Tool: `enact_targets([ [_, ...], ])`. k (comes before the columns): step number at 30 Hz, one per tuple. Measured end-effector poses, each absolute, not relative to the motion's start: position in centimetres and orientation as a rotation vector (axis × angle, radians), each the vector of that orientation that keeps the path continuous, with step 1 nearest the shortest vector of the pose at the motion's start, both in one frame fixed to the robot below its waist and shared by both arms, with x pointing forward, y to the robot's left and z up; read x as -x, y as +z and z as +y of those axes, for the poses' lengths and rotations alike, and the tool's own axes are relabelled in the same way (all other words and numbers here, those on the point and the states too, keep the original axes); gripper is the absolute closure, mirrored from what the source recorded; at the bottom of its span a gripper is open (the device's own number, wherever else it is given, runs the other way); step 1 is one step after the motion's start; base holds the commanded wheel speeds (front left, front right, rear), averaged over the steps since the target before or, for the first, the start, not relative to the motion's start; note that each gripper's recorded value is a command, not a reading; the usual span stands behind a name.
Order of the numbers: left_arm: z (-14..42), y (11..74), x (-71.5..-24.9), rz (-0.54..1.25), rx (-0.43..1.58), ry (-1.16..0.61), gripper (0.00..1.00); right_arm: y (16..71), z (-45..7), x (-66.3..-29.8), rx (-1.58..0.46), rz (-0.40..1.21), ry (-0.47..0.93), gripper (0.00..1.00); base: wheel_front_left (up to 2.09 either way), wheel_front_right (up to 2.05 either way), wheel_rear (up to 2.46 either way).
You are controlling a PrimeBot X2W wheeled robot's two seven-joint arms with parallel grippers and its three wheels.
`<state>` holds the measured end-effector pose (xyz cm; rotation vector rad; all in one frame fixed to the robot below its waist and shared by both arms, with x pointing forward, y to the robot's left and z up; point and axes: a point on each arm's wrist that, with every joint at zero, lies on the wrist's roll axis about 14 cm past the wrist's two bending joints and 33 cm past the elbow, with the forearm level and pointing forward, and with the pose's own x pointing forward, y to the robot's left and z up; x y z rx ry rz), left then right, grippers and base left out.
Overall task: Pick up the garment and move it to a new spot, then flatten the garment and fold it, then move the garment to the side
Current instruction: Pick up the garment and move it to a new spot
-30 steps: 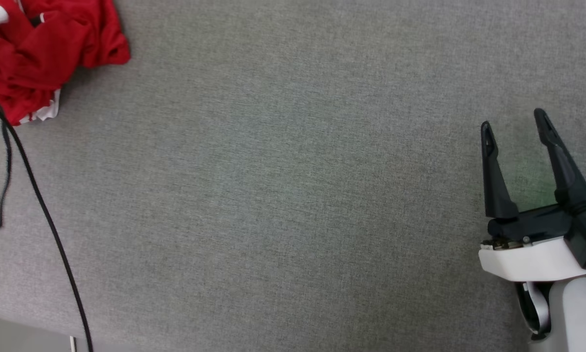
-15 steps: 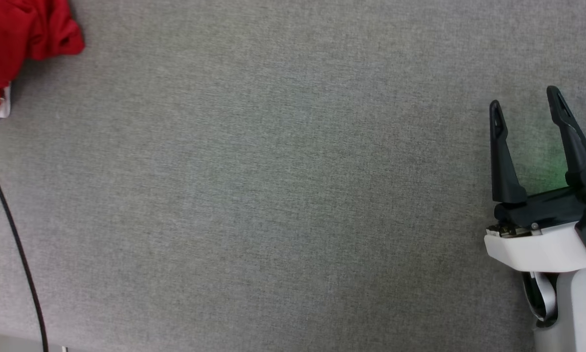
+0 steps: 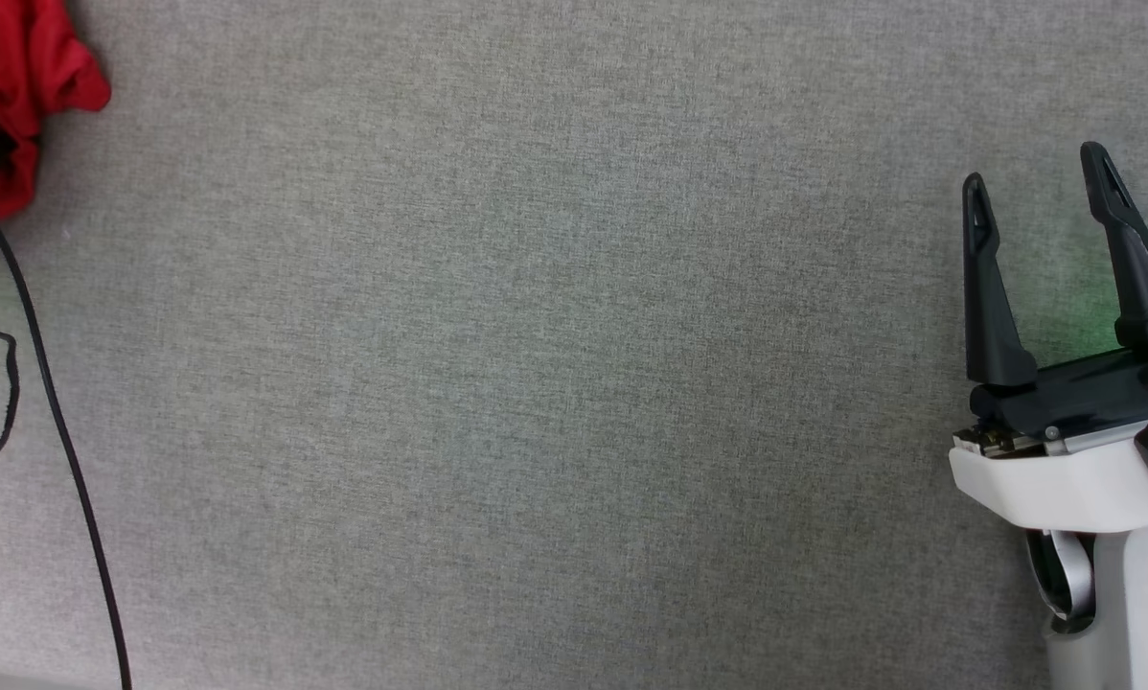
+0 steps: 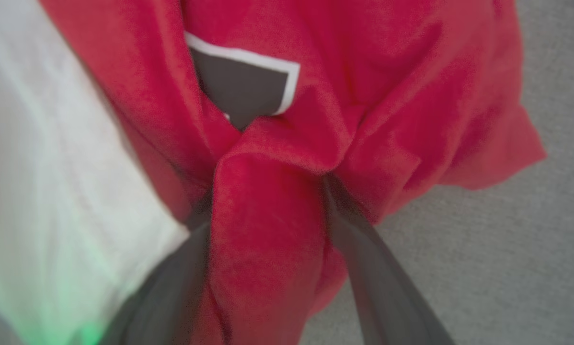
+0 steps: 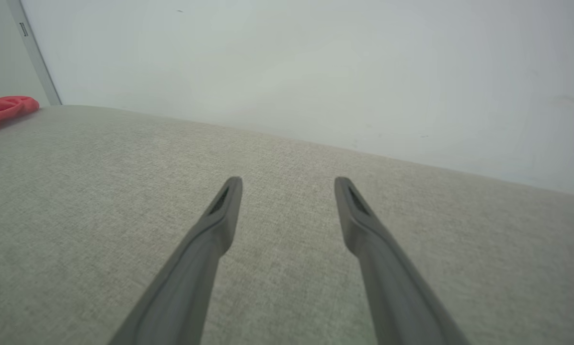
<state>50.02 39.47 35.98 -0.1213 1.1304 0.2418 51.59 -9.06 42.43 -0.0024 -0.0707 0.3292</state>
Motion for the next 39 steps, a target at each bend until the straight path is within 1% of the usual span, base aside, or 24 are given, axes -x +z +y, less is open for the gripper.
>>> enact_targets([
  [1,39.4,36.0,-50.0,1.13,0.112,0.239,1.0,42.6,-9.0,-51.6,0.002,-0.075,0.33,0.0,0.0,0.0,0.0],
  [3,39.4,36.3,-49.9,1.129,0.081,0.233,1.0,43.1,-8.9,-51.5,0.003,-0.084,0.333,0.0,0.0,0.0,0.0],
  [7,39.7,38.1,-50.4,1.06,-0.004,0.215,1.0,44.3,-8.8,-51.3,0.003,-0.105,0.334,0.0,0.0,0.0,0.0],
  [14,38.9,46.4,-53.6,0.769,-0.166,0.132,1.0,46.8,-8.4,-50.3,-0.016,-0.139,0.339,0.0,0.0,0.0,0.0],
  [20,35.3,54.3,-55.4,0.539,-0.297,0.007,1.0,49.6,-7.6,-49.3,-0.034,-0.188,0.352,0.0,0.0,0.0,0.0],
  [23,32.3,58.2,-56.2,0.416,-0.348,-0.073,1.0,50.7,-7.6,-48.7,-0.039,-0.205,0.352,0.0,0.0,0.0,0.0],
  [27,27.5,61.8,-57.0,0.296,-0.422,-0.192,1.0,52.0,-8.6,-47.9,-0.032,-0.224,0.325,0.0,0.0,0.0,0.0],
  [34,16.4,64.8,-57.7,0.14,-0.492,-0.458,1.0,53.6,-12.2,-46.7,-0.03,-0.248,0.232,0.0,0.0,0.0,0.0],
  [39,7.6,65.3,-56.9,0.055,-0.515,-0.669,1.0,54.5,-15.3,-45.6,-0.019,-0.258,0.151,0.0,0.0,0.0,0.0],
])
